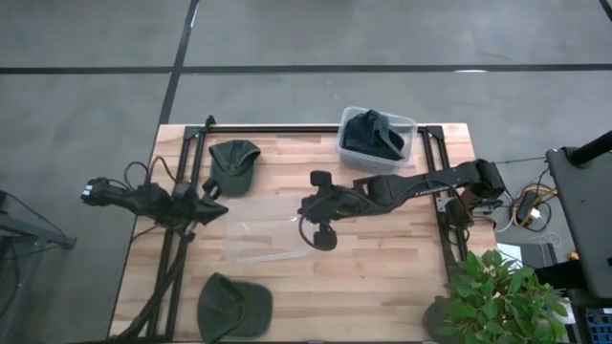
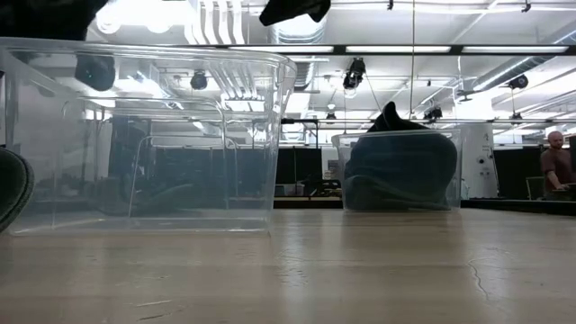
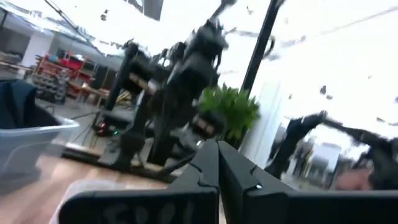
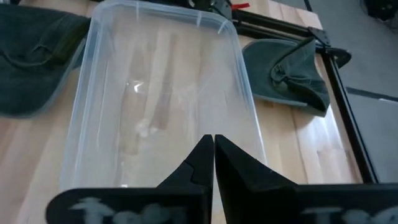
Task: Pick & Place hat
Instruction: Put the top green cap into the bottom transparent bin
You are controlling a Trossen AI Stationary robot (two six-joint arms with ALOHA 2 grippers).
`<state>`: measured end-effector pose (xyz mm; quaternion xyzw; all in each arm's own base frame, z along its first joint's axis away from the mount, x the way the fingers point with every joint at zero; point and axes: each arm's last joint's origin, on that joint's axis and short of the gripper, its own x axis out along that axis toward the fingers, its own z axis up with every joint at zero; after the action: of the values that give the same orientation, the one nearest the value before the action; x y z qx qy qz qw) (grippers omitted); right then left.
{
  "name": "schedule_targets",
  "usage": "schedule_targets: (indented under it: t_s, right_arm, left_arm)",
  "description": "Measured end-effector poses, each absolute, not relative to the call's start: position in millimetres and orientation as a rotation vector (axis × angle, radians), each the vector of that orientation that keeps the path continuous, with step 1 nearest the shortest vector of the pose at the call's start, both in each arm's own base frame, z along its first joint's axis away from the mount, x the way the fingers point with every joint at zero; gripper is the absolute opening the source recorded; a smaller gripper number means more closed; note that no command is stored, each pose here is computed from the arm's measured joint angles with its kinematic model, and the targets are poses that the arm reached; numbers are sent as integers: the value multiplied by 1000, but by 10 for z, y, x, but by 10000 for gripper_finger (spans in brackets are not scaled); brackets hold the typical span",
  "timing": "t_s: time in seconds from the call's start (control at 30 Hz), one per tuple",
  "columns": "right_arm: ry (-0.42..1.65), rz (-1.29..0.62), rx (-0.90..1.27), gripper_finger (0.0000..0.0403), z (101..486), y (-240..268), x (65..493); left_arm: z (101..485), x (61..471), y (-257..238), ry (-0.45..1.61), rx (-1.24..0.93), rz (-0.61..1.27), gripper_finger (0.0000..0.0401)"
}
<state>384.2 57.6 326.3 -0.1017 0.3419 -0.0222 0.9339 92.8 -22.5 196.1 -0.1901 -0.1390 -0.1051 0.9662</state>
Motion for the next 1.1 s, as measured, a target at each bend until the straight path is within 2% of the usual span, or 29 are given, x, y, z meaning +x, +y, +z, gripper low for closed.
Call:
schedule_targets:
  t_s: [0.1, 0.23, 0.57, 0.83, 1.1]
  right_arm:
    - [702, -40, -225, 8, 3240, 574, 3844]
    - [716, -41, -227, 8, 3187, 565, 3846]
    - [785, -57, -190, 8, 2867, 560, 3804]
    - [784, -65, -147, 8, 2687, 610, 3779]
    - [745, -37, -137, 8, 2637, 740, 3771]
  left_arm:
    - [2026, 907, -203, -353, -451, -177, 0]
    - [2135, 892, -150, -319, -557, -15, 10]
    - [2683, 696, 17, -73, -534, 509, 111]
    - [3009, 809, 5, 118, -462, 655, 160]
    - [3303, 965, 44, 309, -413, 845, 167]
